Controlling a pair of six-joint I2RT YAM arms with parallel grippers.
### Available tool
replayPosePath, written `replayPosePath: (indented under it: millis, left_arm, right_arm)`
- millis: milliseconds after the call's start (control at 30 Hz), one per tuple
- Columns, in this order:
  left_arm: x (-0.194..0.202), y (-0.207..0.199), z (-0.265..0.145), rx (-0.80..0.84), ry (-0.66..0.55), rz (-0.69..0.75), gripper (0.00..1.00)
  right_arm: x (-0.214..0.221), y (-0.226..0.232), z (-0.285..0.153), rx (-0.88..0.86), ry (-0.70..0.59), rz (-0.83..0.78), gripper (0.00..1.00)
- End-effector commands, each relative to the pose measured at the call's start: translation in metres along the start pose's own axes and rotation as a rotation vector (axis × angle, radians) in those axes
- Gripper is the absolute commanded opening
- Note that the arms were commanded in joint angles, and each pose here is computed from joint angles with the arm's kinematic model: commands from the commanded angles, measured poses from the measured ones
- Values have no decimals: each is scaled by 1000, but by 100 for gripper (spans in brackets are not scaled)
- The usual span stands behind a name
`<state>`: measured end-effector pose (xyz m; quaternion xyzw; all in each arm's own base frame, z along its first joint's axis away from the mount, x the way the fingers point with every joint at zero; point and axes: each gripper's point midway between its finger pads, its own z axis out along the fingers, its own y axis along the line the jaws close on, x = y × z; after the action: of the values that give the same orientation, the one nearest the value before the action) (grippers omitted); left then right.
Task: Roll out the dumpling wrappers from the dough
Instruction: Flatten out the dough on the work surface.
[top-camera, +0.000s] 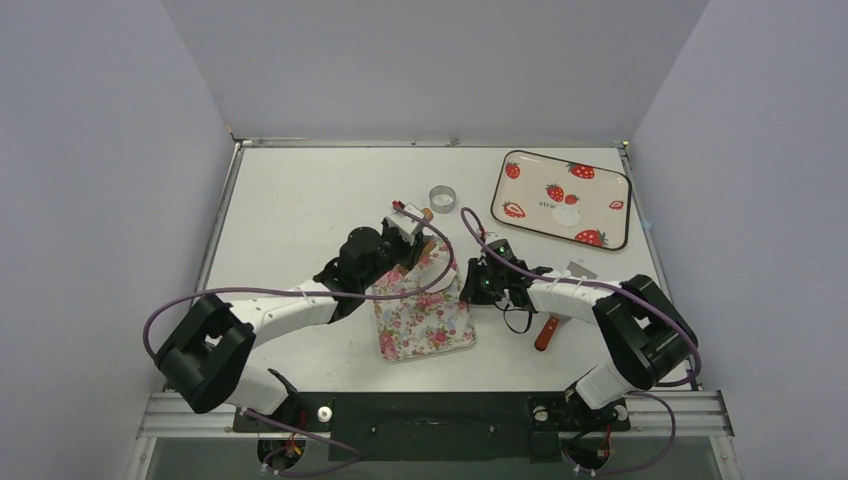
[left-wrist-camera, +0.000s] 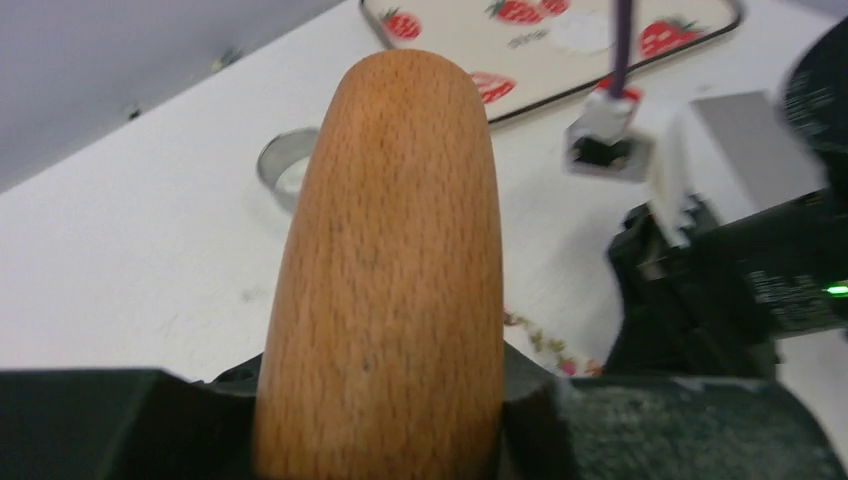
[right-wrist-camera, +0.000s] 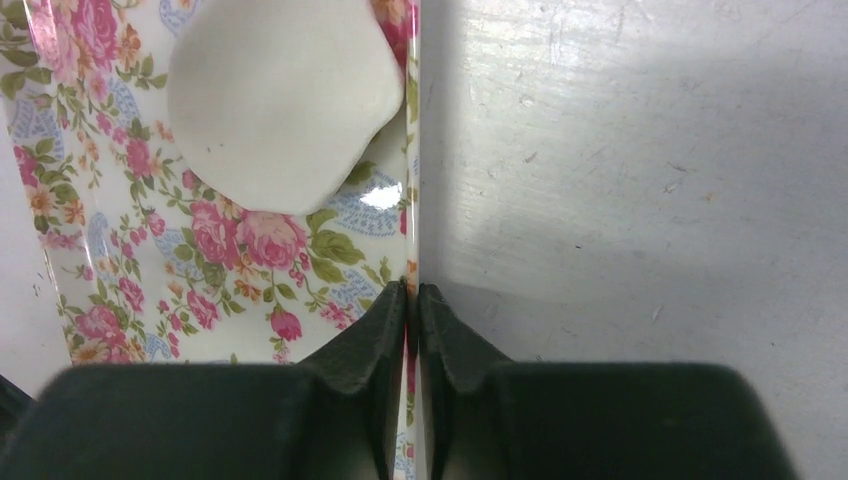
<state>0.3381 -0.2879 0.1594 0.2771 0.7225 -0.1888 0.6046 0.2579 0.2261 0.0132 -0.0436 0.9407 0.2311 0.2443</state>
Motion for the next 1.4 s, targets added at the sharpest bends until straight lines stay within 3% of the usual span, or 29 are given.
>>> replayPosePath:
  millis: [0, 33, 133, 433, 867, 1367]
  left_arm:
    - [-62, -51, -13, 274, -185, -76, 0]
    - [-64, -57, -13, 299, -201, -78, 0]
    - [-51, -53, 0, 267, -191, -64, 0]
    - [-33, -67, 28, 252, -185, 47, 0]
    - [37, -71, 11, 230, -14, 17, 0]
    - [65, -83, 6, 219, 56, -45, 0]
  right_arm:
    - [10, -9, -11, 14, 26, 7, 14]
    - [7, -7, -12, 4, 19, 8, 21]
    - [-5, 1, -19, -26, -7, 11, 28]
    - [-7, 1, -17, -23, -7, 26, 22]
    - [5, -11, -10, 14, 12, 57, 22]
    - [10, -18, -11, 42, 25, 61, 21]
